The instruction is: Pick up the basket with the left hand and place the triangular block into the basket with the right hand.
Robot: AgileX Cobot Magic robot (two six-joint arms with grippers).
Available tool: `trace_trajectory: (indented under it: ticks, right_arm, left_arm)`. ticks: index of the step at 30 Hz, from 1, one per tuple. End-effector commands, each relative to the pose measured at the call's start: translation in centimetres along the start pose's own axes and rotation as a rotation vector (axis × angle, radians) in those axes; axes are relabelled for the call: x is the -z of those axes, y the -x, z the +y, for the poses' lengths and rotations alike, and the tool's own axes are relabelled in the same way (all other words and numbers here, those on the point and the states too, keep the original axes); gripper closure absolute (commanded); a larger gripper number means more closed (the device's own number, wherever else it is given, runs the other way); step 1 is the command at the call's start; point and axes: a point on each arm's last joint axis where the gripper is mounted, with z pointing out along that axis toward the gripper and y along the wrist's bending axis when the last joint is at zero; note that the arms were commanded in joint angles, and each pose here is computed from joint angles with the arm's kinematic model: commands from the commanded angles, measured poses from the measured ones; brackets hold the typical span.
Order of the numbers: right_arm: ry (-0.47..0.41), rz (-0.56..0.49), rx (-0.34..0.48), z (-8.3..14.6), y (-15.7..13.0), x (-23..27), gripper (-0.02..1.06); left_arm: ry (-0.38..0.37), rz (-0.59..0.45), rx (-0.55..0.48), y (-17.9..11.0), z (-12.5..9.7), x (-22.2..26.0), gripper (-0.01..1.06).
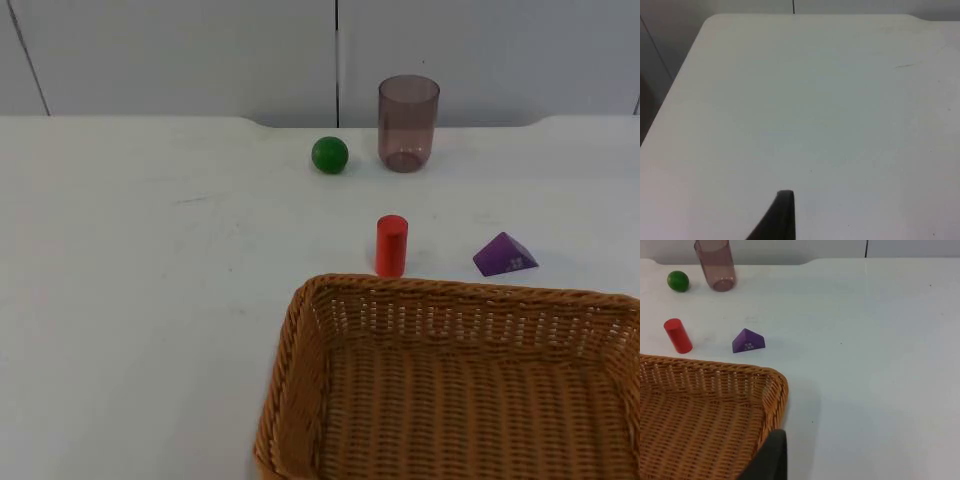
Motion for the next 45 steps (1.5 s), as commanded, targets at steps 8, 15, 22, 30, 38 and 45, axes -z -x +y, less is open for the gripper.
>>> trace_trajectory:
  ticks: [8, 15, 22, 30, 38, 45]
  right_arm:
    - [-0.001, 0.052, 0.008, 0.1, 4.3, -1.1, -0.01]
    - [-0.001, 0.144, 0.009, 0.2, 8.6, -4.3, -0.01]
    - [-0.004, 0.26, 0.013, 0.2, 10.4, -8.8, -0.01]
    - [-0.005, 0.379, 0.016, 0.2, 10.4, -13.5, -0.01]
    - [-0.004, 0.449, 0.015, 0.3, 10.0, -15.3, -0.01]
    - [-0.005, 0.452, 0.017, 0.2, 10.0, -15.3, -0.01]
  left_arm:
    - [-0.032, 0.07, 0.03, 2.8, -0.4, -1.6, 0.0]
    - [-0.048, 0.226, 0.05, 6.0, -0.7, -5.5, 0.0]
    - [-0.056, 0.31, 0.07, 7.8, -0.9, -8.8, 0.0]
    - [-0.064, 0.418, 0.095, 7.9, -1.1, -12.2, 0.0]
    - [-0.103, 0.499, 0.088, 7.5, -1.5, -14.3, 0.0]
    - [-0.23, 0.562, 0.105, 7.1, -2.7, -15.8, 0.0]
